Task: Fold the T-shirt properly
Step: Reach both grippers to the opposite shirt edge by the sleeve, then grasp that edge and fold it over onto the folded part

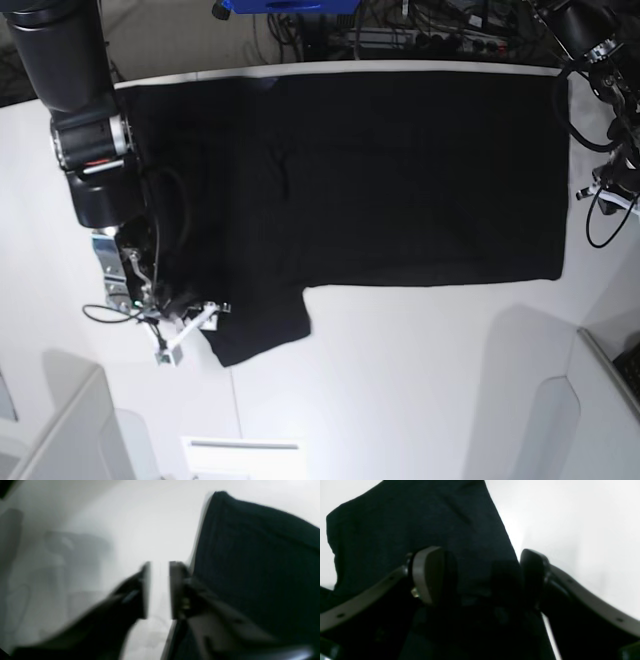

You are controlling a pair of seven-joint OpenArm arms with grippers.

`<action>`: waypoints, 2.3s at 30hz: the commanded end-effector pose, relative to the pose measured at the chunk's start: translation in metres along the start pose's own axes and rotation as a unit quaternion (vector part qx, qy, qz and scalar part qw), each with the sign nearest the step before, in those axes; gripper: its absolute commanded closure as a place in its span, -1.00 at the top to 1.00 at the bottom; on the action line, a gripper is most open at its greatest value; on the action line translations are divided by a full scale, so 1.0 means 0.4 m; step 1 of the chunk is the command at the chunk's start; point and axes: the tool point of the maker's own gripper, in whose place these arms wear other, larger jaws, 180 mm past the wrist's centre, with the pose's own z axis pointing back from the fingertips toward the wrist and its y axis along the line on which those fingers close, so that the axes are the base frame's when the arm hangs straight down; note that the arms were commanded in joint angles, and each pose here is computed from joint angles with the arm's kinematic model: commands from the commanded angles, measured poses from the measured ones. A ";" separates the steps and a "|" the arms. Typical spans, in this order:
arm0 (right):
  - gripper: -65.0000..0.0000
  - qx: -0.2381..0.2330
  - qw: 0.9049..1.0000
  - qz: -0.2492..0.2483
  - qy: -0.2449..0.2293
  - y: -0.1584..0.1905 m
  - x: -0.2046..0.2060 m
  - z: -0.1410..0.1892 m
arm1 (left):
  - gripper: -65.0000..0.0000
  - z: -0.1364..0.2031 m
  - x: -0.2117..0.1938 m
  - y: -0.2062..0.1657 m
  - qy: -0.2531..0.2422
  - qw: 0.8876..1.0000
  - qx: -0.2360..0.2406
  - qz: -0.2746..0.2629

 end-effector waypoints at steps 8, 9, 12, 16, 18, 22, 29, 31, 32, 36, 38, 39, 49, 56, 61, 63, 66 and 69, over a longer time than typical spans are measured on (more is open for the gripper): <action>-1.00 0.002 1.000 0.000 0.004 -0.003 0.015 0.008 | 0.66 -0.048 0.082 0.018 -0.018 0.999 -0.006 0.034; -1.00 0.001 1.000 0.000 0.004 -0.004 0.015 0.008 | 0.71 -0.055 0.092 0.014 -0.020 0.999 -0.010 0.041; -1.00 0.001 1.000 0.000 0.005 -0.004 0.015 0.008 | 0.71 -0.084 0.124 -0.010 -0.023 0.998 -0.026 0.061; -1.00 0.002 1.000 -0.001 0.005 -0.004 0.014 0.008 | 0.71 -0.150 0.138 -0.082 0.006 0.998 -0.054 0.027; -1.00 0.002 1.000 -0.001 0.005 -0.004 0.014 0.008 | 0.71 -0.181 0.145 -0.117 -0.002 0.998 -0.067 0.021; -1.00 0.002 1.000 -0.001 0.005 -0.005 0.015 0.009 | 0.71 -0.237 0.128 -0.141 0.007 0.996 -0.078 0.042; -1.00 0.001 1.000 -0.002 0.005 -0.008 0.014 0.009 | 0.71 -0.290 0.119 -0.178 0.006 0.994 -0.090 0.054; -1.00 0.001 1.000 -0.002 0.005 -0.008 0.014 0.009 | 0.71 -0.301 0.099 -0.191 0.015 0.995 -0.092 0.042; -1.00 0.001 1.000 -0.002 0.005 -0.007 0.015 0.009 | 0.71 -0.306 0.099 -0.203 0.014 0.995 -0.094 0.034; -1.00 0.002 1.000 -0.002 0.005 -0.004 0.015 0.009 | 0.71 -0.323 0.081 -0.230 0.027 0.994 -0.100 0.021; -1.00 0.002 1.000 -0.002 0.005 -0.004 0.016 0.009 | 0.70 -0.328 0.071 -0.237 0.033 0.994 -0.102 0.022; -1.00 0.002 1.000 -0.002 0.005 -0.004 0.016 0.009 | 0.70 -0.329 0.069 -0.237 0.035 0.994 -0.102 0.022; -1.00 -0.001 1.000 -0.002 0.008 -0.014 0.000 0.008 | -0.74 -0.331 0.058 -0.239 0.039 0.994 -0.103 0.024; -1.00 -0.003 1.000 -0.001 -0.022 -0.018 0.025 0.010 | -1.00 -0.315 0.076 -0.239 0.023 0.994 -0.105 0.012; -1.00 -0.002 0.999 0.007 -0.045 -0.025 0.055 0.028 | -1.00 -0.272 0.109 -0.245 -0.015 0.994 -0.108 -0.020; -1.00 0.007 0.997 0.024 -0.066 -0.005 0.077 0.046 | -1.00 -0.254 0.117 -0.253 -0.016 0.993 -0.110 -0.034; -1.00 0.012 0.994 0.047 -0.094 -0.002 0.099 0.084 | -1.00 -0.229 0.125 -0.261 -0.016 0.992 -0.112 -0.052; -1.00 0.021 0.993 0.058 -0.105 0.020 0.099 0.100 | -1.00 -0.214 0.131 -0.268 -0.025 0.991 -0.114 -0.062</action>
